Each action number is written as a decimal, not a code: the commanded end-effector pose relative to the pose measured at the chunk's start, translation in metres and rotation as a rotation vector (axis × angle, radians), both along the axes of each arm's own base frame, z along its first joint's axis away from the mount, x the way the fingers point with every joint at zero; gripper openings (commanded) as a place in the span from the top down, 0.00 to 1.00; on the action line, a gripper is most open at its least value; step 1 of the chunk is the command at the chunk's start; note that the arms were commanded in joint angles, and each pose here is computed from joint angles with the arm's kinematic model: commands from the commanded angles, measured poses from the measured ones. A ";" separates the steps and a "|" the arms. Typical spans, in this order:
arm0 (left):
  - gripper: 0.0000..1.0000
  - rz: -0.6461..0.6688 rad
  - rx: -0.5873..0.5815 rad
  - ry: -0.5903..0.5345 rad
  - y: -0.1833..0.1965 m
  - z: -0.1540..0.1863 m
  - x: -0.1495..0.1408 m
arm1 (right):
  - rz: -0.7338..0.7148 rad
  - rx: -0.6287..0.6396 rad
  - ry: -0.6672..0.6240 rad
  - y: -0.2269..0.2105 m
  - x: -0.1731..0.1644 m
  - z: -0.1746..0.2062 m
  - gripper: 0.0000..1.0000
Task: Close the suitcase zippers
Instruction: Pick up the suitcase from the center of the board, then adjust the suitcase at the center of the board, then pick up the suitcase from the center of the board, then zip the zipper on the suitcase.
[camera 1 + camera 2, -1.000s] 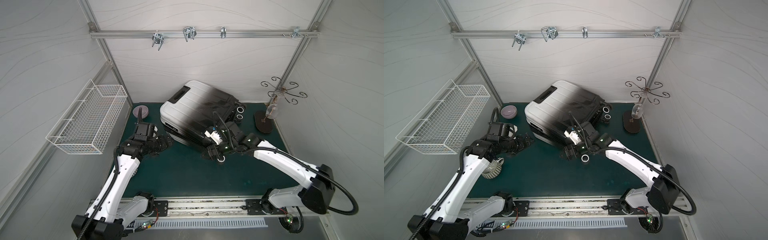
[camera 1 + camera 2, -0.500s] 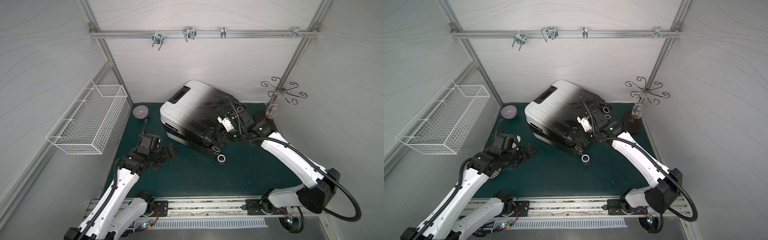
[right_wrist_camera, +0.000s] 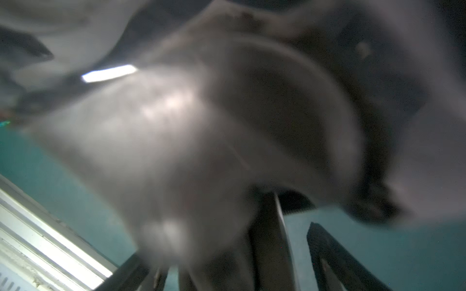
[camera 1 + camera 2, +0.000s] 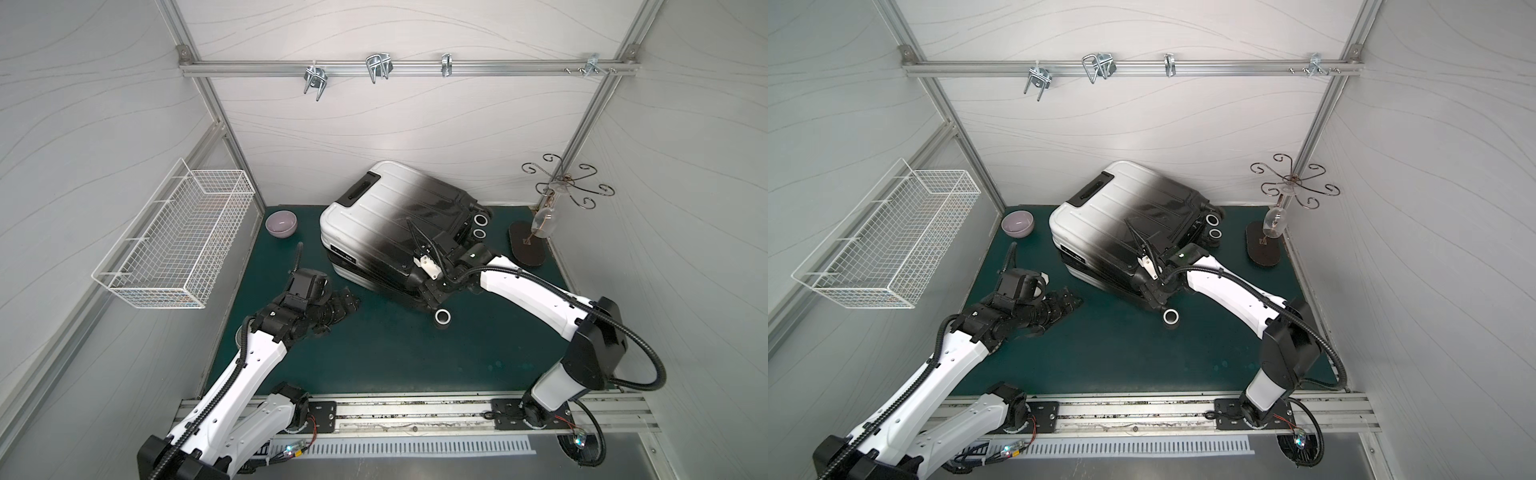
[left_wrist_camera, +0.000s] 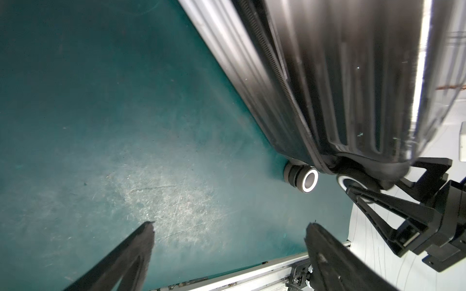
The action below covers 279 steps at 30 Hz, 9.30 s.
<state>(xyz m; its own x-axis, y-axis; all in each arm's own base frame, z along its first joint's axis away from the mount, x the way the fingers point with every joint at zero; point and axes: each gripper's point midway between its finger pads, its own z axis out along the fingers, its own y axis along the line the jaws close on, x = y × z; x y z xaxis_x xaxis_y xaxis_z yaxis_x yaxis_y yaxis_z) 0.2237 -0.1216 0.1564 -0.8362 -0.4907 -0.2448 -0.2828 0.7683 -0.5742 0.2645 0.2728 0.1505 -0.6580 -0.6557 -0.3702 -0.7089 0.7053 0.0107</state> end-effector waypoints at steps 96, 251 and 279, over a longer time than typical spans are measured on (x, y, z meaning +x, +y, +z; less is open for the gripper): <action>0.09 0.242 0.005 -0.127 0.034 -0.012 0.118 | -0.242 0.632 0.402 0.027 -0.055 0.047 1.00; 1.00 -0.764 0.620 -0.250 -0.199 0.104 0.068 | -0.067 0.840 -0.265 -0.014 -0.007 0.021 0.49; 1.00 -0.746 0.567 -0.224 -0.201 0.097 0.064 | 0.000 0.986 -0.310 0.027 0.026 0.000 0.90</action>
<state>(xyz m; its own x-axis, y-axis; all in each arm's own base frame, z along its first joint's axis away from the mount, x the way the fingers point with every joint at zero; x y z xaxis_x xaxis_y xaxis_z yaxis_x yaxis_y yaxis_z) 0.2903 -0.2931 0.2022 -0.8619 0.4001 -0.3116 0.3965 0.9147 0.0780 0.2802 0.2960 0.1280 -0.5097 -0.0438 -0.8593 -0.7634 0.4837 0.4281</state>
